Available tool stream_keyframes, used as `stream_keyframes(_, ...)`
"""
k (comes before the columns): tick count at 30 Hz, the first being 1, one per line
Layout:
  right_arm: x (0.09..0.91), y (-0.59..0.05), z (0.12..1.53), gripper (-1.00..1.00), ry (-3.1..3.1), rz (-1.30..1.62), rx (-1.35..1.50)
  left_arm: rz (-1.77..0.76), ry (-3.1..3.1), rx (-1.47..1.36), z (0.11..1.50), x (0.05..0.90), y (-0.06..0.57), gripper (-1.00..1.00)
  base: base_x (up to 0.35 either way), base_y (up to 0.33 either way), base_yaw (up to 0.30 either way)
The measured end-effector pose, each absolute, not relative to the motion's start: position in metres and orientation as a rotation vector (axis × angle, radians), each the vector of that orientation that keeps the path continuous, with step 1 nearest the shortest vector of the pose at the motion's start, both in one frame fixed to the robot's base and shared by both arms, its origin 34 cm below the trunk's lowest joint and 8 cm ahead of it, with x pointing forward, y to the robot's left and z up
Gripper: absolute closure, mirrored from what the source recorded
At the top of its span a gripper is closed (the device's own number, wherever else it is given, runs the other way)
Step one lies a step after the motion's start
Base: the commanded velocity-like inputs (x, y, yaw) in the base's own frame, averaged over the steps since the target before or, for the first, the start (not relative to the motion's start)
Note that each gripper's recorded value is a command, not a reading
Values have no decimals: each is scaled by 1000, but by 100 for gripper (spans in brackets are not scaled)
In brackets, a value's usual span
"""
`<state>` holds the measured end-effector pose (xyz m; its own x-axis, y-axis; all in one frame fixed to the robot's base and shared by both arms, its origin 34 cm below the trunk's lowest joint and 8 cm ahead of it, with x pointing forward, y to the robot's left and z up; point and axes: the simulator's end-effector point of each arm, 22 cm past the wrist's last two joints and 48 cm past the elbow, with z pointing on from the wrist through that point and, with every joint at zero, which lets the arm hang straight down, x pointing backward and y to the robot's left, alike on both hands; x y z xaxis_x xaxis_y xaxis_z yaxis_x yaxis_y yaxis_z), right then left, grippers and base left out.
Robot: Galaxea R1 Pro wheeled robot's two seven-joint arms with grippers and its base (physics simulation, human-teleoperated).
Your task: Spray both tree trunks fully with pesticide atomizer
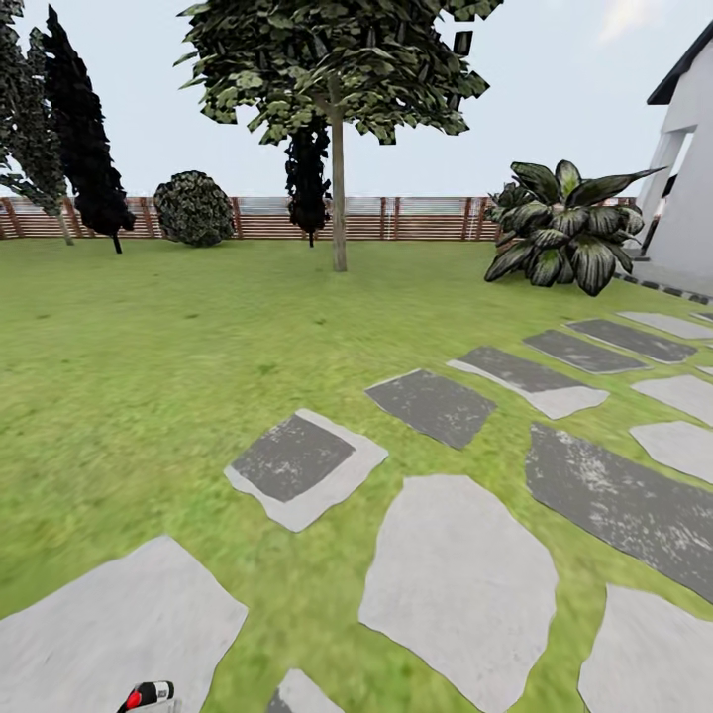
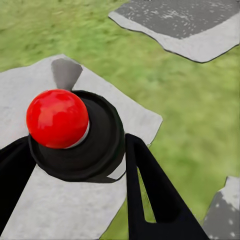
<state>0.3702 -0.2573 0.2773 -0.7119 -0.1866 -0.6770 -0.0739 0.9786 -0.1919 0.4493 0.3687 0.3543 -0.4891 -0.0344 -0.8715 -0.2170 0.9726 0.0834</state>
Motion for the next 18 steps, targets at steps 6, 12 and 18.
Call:
stream_keyframes(6,370,-257,277,-100,2363,-194,-181,220,2075,-176,354,450,369,100,341,0,0)
stream_keyframes(12,370,-257,277,-100,2363,-194,-181,221,2075,-176,354,450,369,100,341,0,0)
stream_keyframes(18,370,-257,277,-100,2363,-194,-181,220,2076,-175,354,449,368,100,341,0,0)
